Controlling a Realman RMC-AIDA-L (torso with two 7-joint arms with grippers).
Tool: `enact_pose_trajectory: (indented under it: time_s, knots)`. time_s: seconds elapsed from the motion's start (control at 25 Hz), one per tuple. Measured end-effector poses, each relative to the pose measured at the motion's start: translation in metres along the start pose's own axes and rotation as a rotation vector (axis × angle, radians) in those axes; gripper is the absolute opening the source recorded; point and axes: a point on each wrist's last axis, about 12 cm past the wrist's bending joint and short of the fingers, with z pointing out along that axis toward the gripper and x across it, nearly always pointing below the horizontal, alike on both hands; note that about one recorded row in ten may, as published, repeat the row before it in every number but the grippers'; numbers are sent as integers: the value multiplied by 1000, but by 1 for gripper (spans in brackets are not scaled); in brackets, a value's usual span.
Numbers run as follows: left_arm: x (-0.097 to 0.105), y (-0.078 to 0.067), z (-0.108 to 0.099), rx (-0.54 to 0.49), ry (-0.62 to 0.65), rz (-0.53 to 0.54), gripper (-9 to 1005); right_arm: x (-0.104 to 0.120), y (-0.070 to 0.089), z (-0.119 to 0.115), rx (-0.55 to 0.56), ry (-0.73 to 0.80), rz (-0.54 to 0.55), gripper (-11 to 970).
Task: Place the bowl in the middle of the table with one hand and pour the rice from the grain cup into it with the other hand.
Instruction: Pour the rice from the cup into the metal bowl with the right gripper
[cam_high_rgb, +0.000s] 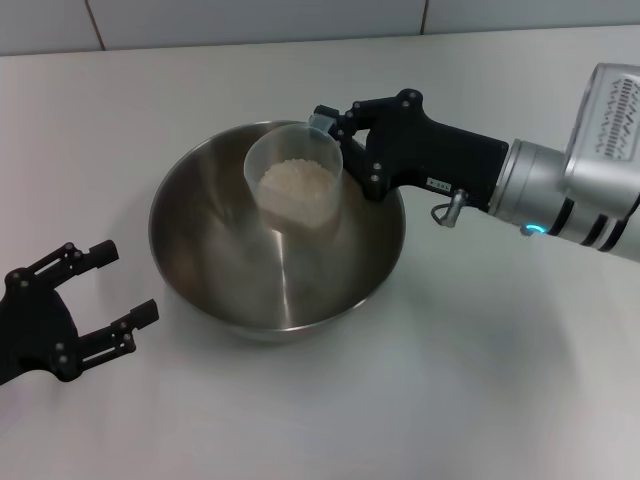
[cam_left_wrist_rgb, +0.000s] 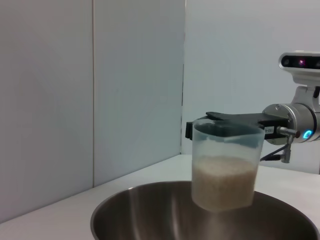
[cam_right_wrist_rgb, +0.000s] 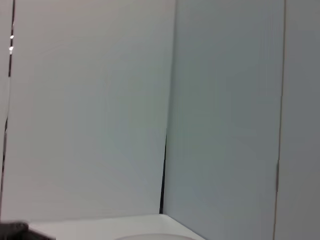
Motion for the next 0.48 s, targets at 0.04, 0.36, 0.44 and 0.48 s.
enact_pose_trajectory:
  time_s: [0.04, 0.36, 0.44, 0.48]
  knots:
    - [0, -1, 1, 0, -3, 0, 815, -1, -2, 0, -12, 14, -88, 21]
    - [1, -3, 4, 2, -9, 0, 815, -6, -11, -1, -32, 23, -422, 21]
    - [1, -3, 4, 2, -10, 0, 815, -9, -15, 2, -30, 29, -549, 21]
    - [1, -3, 4, 2, -9, -1, 815, -9, -15, 2, -30, 29, -549, 21]
